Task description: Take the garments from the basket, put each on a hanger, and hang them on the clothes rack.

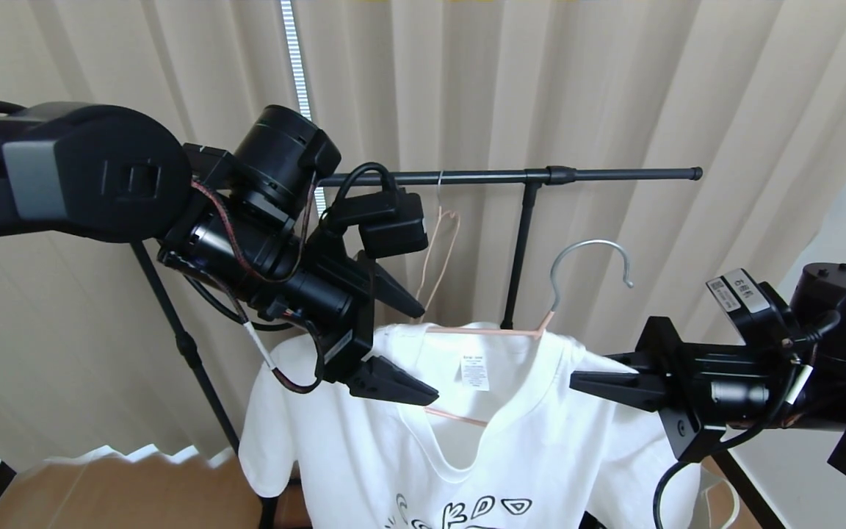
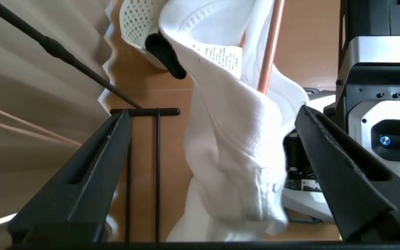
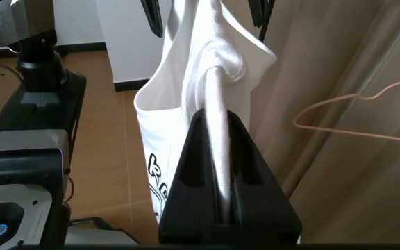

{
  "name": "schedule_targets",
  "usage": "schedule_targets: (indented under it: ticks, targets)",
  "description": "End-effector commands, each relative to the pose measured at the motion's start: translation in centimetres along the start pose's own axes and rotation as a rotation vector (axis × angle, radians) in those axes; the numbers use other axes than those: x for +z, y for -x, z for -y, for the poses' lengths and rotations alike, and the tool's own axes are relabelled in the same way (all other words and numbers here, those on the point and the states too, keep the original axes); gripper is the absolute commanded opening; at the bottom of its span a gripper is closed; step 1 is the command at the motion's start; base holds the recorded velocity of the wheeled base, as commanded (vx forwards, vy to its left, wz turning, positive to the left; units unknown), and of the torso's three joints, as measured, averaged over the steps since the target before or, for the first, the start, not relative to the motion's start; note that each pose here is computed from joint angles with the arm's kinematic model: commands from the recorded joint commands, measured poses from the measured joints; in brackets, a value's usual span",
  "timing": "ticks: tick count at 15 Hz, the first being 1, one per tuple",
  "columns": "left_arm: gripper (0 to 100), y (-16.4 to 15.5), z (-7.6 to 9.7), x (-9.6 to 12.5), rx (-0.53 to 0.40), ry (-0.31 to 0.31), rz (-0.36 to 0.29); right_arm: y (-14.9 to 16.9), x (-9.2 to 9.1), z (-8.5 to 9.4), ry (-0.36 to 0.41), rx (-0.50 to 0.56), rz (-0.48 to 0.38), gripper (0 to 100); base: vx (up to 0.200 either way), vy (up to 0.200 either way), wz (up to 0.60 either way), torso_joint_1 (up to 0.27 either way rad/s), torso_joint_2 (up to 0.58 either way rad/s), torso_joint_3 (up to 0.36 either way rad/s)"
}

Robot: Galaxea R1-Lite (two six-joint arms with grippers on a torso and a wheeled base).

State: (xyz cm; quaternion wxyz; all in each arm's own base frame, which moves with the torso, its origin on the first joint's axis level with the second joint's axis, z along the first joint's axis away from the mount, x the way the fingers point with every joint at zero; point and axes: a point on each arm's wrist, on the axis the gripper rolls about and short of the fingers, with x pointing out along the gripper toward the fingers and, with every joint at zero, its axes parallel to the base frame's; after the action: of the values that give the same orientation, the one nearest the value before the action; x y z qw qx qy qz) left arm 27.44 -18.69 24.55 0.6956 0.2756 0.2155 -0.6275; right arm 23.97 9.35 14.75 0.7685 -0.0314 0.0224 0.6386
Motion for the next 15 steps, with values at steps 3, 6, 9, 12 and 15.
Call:
schedule_targets:
  ticks: [3,6,9,12,15]
  targets:
    - [100,-0.42,0.02,0.06,-0.008,-0.004,-0.001,-0.19,0.20,-0.30,0.006,0.012,0.004,0,0.000,0.000,0.00,0.000,0.00,0.000]
    - [100,-0.16,0.07,0.35,-0.001,-0.011,0.006,-0.13,0.40,-0.47,0.013,0.017,0.008,0,0.000,0.000,0.00,0.000,0.00,0.000]
    - [0,-0.24,0.40,0.05,0.001,-0.006,-0.016,-0.13,0.40,-0.47,0.013,0.017,0.008,0,0.000,0.000,0.00,0.000,0.00,0.000]
    - [0,-0.25,0.73,0.32,-0.004,-0.017,-0.012,-0.14,0.44,-0.45,0.014,0.015,0.008,0,0.000,0.000,0.00,0.000,0.00,0.000]
    - [0,-0.03,0.88,0.37,-0.001,-0.019,-0.011,-0.11,0.44,-0.48,0.020,0.005,0.008,0,0.000,0.000,0.00,0.000,0.00,0.000]
